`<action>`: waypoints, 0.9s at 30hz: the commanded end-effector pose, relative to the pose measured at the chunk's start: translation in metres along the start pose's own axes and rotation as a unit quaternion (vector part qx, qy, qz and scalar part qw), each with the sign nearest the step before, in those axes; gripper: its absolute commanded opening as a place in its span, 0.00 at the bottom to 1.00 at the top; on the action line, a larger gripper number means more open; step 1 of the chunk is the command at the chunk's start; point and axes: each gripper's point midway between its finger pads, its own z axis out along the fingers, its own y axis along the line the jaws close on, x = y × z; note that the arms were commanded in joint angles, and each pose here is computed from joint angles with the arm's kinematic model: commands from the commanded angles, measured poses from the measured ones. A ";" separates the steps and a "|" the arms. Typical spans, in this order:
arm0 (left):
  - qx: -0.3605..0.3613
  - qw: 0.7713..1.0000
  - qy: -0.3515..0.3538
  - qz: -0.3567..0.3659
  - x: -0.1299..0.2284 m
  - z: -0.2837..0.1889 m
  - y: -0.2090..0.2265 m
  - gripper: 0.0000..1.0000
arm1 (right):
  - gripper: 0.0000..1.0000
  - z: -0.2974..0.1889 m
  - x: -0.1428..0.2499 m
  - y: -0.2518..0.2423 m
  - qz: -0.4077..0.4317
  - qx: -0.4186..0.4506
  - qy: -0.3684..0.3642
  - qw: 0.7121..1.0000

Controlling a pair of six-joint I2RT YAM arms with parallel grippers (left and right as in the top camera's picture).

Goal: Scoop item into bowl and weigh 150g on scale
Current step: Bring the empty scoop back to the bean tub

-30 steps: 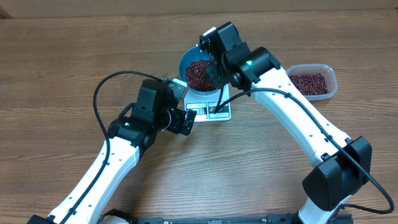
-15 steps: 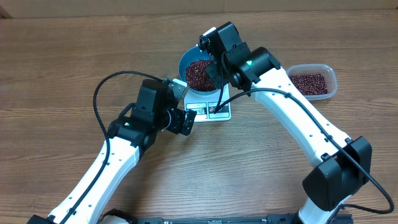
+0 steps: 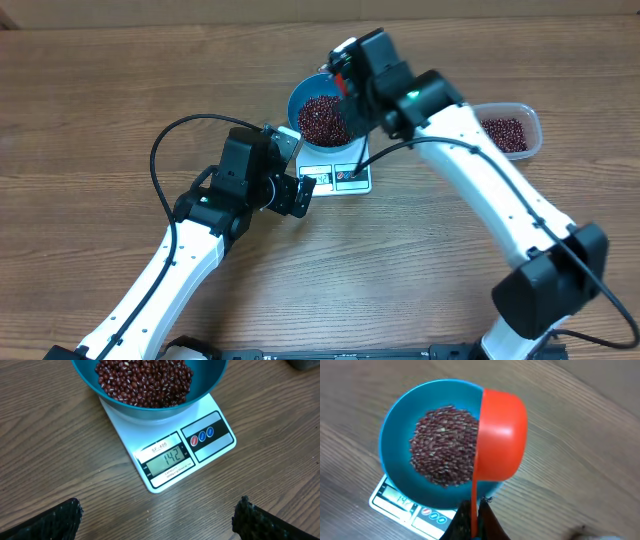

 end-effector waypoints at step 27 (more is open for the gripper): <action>-0.001 1.000 -0.006 -0.003 -0.001 -0.004 -0.001 1.00 | 0.04 -0.003 0.214 -0.225 0.398 -0.008 0.121 0.909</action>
